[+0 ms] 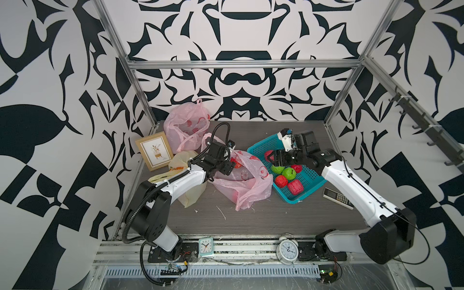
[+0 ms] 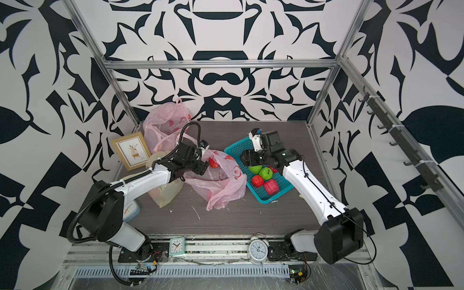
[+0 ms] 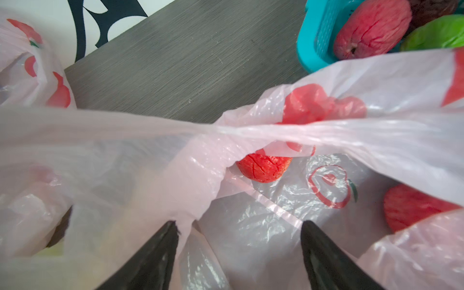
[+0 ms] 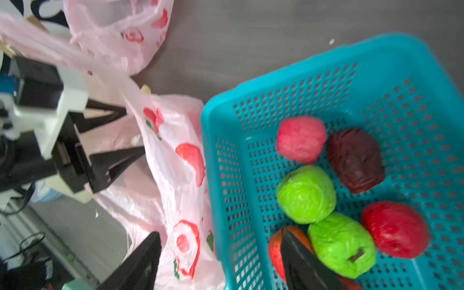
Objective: Untie the knot of a plastic bag & take out the apple
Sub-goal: Adjust the plastic bag at the center of the board.
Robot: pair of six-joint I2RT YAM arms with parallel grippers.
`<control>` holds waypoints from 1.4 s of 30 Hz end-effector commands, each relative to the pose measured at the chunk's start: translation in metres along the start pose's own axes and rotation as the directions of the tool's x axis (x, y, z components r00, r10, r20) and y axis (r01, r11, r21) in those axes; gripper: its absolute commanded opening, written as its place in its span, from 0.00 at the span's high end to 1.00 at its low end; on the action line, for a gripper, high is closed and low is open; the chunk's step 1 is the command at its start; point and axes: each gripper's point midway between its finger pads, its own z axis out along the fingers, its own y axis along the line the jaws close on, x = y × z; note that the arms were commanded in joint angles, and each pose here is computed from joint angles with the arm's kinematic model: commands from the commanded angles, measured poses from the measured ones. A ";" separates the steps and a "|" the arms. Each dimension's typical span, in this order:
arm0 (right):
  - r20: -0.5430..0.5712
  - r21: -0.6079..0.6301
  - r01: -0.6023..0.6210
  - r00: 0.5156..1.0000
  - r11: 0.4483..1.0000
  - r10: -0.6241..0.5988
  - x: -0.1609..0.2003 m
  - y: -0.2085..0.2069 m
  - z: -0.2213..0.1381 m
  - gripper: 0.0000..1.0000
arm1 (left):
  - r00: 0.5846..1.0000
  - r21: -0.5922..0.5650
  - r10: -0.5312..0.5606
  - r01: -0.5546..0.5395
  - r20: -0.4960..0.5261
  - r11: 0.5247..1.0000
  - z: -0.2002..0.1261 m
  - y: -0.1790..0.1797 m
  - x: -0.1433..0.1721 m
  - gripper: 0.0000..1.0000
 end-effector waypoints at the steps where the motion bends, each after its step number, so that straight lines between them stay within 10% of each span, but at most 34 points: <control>1: -0.080 -0.069 -0.022 0.997 0.997 0.016 0.025 0.022 0.008 0.22 | 0.999 0.042 -0.002 0.000 0.046 0.999 0.002 0.009 -0.019 0.40; 4: -0.126 -0.052 -0.008 0.992 0.999 0.001 0.039 0.027 0.025 0.22 | 0.998 0.104 -0.055 0.052 0.022 0.993 0.006 0.012 -0.017 0.79; 9: -0.164 -0.008 -0.005 0.986 1.000 0.004 0.046 0.024 0.053 0.33 | 0.999 0.107 -0.050 0.048 0.018 0.993 0.008 0.014 -0.015 0.99; 16: -0.089 0.095 0.042 0.995 0.995 -0.034 0.021 0.007 0.071 0.95 | 0.993 0.092 -0.116 0.117 -0.012 0.989 0.010 0.026 -0.004 1.00; 19: -0.010 0.136 0.113 0.994 0.984 -0.112 -0.009 0.004 0.077 1.00 | 0.986 0.106 -0.163 0.167 -0.042 0.980 0.006 0.022 0.004 1.00; 34: 0.095 0.204 0.409 0.896 0.889 -0.434 -0.113 0.018 0.131 0.99 | 0.893 0.237 -0.422 0.449 -0.156 0.862 -0.028 -0.023 0.054 1.00; 37: 0.088 0.212 0.409 0.897 0.888 -0.434 -0.119 0.019 0.126 0.62 | 0.868 0.249 -0.462 0.496 -0.185 0.832 -0.033 -0.030 0.062 1.00; 42: 0.224 0.143 0.358 0.896 0.923 -0.383 -0.130 0.047 0.076 0.34 | 0.827 0.283 -0.517 0.562 -0.220 0.777 -0.042 -0.043 0.069 1.00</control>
